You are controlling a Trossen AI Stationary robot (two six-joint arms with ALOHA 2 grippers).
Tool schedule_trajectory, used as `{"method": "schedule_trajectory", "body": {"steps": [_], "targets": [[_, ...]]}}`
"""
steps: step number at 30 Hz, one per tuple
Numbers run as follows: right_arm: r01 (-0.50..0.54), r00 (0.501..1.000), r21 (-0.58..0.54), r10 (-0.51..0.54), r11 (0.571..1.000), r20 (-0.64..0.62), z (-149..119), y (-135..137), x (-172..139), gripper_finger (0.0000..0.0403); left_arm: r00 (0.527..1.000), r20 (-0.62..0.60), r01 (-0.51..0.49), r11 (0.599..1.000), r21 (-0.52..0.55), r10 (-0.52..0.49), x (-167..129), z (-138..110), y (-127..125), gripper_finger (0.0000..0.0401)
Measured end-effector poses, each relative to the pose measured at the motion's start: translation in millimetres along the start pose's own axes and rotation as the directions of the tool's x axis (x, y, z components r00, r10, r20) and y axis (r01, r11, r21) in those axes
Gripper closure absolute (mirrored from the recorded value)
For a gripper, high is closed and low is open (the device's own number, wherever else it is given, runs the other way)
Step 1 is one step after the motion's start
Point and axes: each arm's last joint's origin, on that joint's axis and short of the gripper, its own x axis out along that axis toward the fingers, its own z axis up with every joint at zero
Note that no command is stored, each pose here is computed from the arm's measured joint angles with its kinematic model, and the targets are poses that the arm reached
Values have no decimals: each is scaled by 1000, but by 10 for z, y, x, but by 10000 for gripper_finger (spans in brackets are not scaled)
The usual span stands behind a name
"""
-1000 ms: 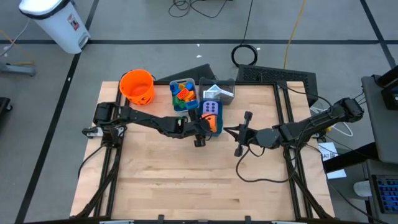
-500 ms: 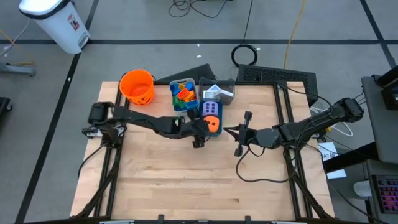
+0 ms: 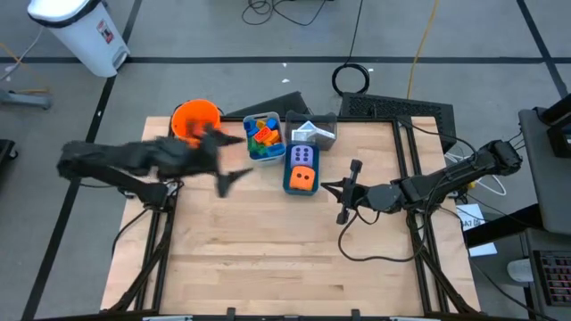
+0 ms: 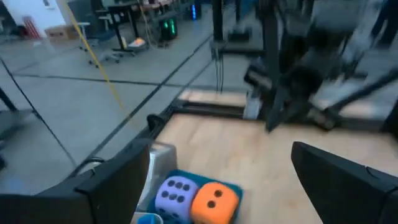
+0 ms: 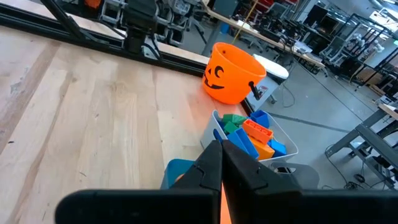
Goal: Pick & Place Toys
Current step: Return to Home Position
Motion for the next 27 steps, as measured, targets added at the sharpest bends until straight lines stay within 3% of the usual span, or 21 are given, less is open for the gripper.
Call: {"method": "schedule_trajectory", "body": {"steps": [4,7,10,17,21,24,27], "targets": [[0,1000,3,0,1000,0,0,0,0,403,998,38,49,988,-146,-44,-582,23,211,4],[0,1000,4,0,1000,1,1,0,0,403,998,1,69,987,-148,-70,-906,-76,347,4],[0,1000,4,0,1000,1,1,0,0,403,995,-59,68,986,-153,-77,-1050,-280,411,4],[0,1000,5,0,1000,2,2,0,0,403,991,-132,7,990,-138,-25,-821,-1041,311,4],[0,1000,45,0,999,2,2,0,0,403,996,-68,-73,982,-172,62,-603,-1510,230,4],[0,1000,70,-1,998,6,9,-12,-11,403,999,-15,-50,981,-185,48,-513,-1799,188,4],[-26,999,125,20,992,47,-4,-63,-84,403,998,23,58,989,-137,-55,-489,-1999,155,4]]}}
